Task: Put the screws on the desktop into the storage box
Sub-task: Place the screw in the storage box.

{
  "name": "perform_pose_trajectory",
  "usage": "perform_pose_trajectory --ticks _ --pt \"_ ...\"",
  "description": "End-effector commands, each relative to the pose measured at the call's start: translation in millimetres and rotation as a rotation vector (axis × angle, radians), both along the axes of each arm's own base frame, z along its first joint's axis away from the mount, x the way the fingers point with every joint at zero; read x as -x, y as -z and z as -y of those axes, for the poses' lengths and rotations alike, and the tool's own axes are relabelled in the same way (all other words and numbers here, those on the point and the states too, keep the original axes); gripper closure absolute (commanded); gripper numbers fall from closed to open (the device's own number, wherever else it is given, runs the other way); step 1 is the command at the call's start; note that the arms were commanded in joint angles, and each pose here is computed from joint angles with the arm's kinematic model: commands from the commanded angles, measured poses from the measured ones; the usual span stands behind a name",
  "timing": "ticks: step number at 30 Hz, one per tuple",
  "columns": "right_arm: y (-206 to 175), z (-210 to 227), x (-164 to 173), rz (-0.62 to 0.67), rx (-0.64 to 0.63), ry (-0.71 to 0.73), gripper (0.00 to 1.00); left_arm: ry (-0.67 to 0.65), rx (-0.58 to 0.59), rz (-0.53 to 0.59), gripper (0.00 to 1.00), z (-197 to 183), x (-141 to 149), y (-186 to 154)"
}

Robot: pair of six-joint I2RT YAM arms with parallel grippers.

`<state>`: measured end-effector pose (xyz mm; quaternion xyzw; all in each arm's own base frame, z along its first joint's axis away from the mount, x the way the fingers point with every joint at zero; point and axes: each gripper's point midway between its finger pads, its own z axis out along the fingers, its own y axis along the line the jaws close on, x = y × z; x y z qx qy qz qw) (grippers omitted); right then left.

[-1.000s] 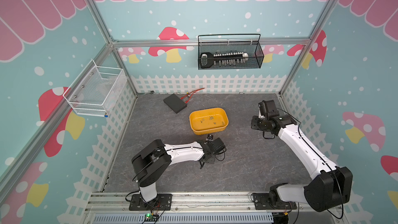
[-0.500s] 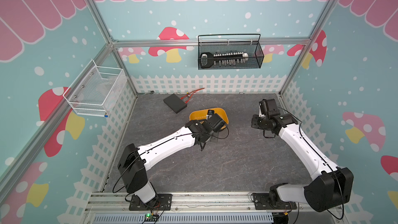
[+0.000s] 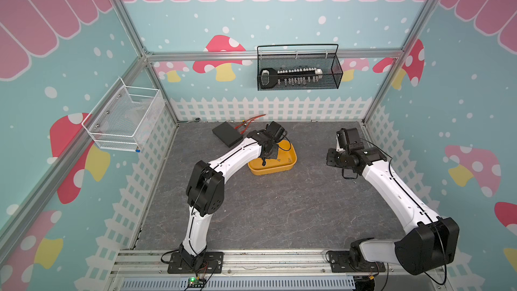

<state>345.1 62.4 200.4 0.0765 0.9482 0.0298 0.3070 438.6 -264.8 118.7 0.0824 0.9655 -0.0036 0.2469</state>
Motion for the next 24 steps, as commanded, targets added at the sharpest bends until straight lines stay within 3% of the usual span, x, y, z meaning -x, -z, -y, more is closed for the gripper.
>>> perform_pose_trajectory --ticks 1,9,24 --pt "-3 2 -4 0.002 0.023 -0.002 0.57 0.04 0.027 -0.009 1.0 9 -9 -1" --pt "5 5 -6 -0.016 0.043 -0.002 0.56 0.046 0.021 -0.1 1.0 13 -8 43" --pt "14 16 -11 -0.041 0.087 0.0 0.55 0.067 0.005 -0.163 1.0 16 -3 80"
